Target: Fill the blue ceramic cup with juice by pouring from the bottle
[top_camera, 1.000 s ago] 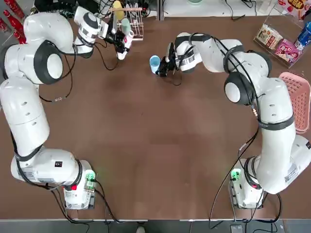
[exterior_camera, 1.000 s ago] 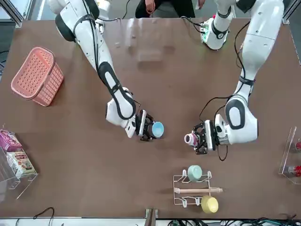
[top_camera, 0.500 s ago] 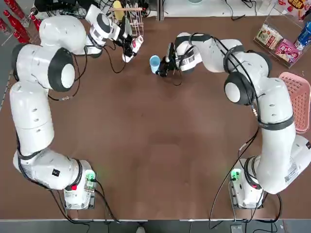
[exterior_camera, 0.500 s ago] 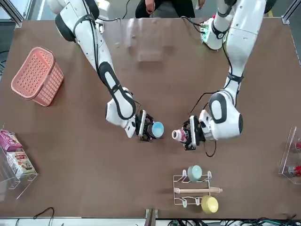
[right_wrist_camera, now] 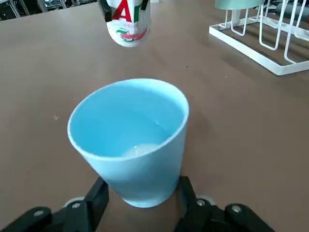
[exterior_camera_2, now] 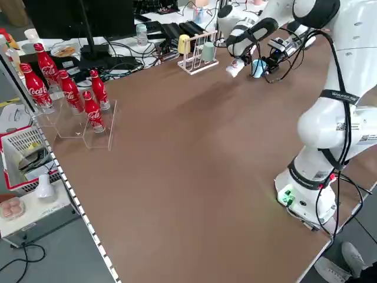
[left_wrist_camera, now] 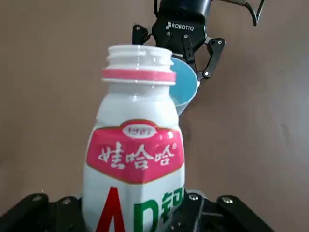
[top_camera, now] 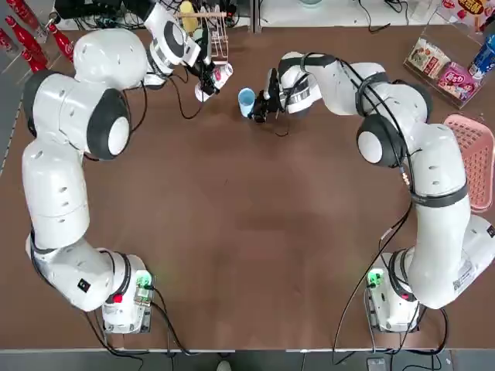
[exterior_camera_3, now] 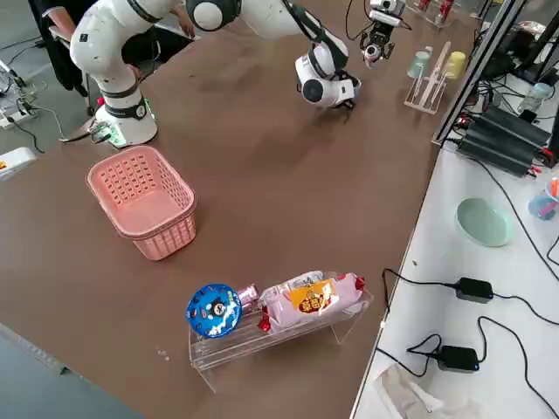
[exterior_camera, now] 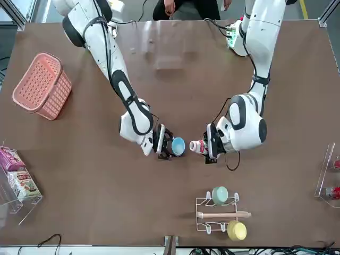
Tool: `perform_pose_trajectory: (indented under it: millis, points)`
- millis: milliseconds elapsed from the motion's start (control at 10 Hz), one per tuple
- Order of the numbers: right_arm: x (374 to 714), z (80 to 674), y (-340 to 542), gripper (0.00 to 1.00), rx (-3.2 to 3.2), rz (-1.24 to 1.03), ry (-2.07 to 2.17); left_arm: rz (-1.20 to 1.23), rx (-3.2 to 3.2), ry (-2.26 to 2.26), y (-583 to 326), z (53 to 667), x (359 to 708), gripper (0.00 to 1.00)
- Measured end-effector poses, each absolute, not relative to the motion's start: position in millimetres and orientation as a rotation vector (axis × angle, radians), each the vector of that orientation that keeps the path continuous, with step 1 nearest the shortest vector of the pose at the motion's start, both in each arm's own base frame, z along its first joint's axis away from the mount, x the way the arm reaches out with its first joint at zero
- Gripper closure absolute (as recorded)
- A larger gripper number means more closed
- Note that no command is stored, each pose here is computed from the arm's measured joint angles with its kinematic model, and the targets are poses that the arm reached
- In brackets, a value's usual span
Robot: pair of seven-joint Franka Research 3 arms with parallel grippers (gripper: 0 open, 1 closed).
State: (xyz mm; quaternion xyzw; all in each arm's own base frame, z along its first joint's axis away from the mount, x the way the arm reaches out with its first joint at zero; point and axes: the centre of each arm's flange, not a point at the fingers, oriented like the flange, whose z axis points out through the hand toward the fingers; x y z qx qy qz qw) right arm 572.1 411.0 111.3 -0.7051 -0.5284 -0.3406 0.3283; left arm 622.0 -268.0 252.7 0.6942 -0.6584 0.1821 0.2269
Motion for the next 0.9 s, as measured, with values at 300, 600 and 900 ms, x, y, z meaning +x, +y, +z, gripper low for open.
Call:
perform_pose_trajectory:
  millis: [300,600,900]
  points:
    - [572,111,411,0.32,-1.846,-0.891,-1.383,0.461,1.947,-1.878,-268,259,622,0.56]
    - [572,111,411,0.32,-1.846,-0.892,-1.383,0.412,1.960,-1.882,-293,259,611,0.56]
    - [572,111,411,0.32,-1.847,-0.892,-1.383,0.360,2.005,-1.899,-307,266,608,0.56]
